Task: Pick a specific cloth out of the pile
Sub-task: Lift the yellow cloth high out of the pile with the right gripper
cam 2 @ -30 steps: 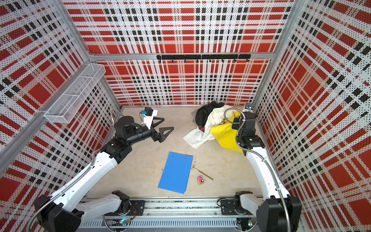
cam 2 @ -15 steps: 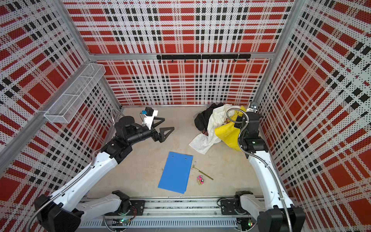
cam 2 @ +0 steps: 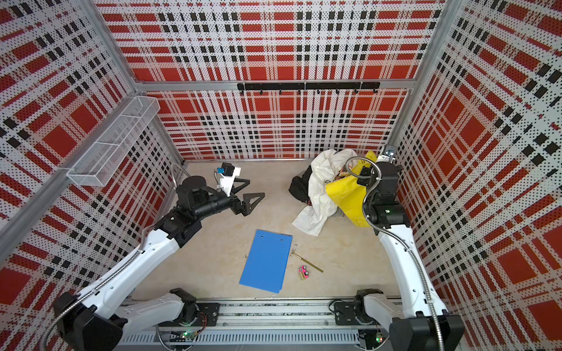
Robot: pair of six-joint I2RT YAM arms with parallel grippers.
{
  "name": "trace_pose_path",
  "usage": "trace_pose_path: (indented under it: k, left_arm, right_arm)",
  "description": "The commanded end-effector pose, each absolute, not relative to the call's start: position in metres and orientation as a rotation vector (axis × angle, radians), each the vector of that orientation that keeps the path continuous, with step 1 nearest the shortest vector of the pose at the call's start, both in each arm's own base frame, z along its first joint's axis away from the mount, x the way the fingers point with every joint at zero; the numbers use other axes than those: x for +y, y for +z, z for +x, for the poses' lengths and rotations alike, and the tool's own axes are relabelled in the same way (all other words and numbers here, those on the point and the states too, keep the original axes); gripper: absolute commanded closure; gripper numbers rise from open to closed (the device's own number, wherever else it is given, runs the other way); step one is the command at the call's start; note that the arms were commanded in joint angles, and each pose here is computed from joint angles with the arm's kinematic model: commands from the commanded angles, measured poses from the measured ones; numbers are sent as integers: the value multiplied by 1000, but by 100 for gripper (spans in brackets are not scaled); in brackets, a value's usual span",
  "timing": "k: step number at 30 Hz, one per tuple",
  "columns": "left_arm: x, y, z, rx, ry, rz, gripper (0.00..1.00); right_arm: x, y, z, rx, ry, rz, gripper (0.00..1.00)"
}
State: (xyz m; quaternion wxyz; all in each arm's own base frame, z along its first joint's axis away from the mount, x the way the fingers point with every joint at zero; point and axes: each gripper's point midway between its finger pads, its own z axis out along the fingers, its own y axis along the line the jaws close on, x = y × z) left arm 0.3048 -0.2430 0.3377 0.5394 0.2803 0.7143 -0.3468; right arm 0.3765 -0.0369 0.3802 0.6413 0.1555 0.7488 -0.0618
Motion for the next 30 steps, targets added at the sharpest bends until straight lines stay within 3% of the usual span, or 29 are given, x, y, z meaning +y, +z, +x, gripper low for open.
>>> trace_pose_path:
  k: [1, 20, 30]
  left_arm:
    - [-246, 343, 305, 1691, -829, 667, 1]
    - [-248, 338, 308, 1704, -829, 664, 1]
    - [-249, 337, 308, 1709, -834, 663, 1]
  right_arm:
    - [-46, 485, 363, 1364, -87, 417, 100]
    - [-51, 538, 344, 1191, -54, 448, 100]
    - [-46, 587, 313, 959, 28, 413, 100]
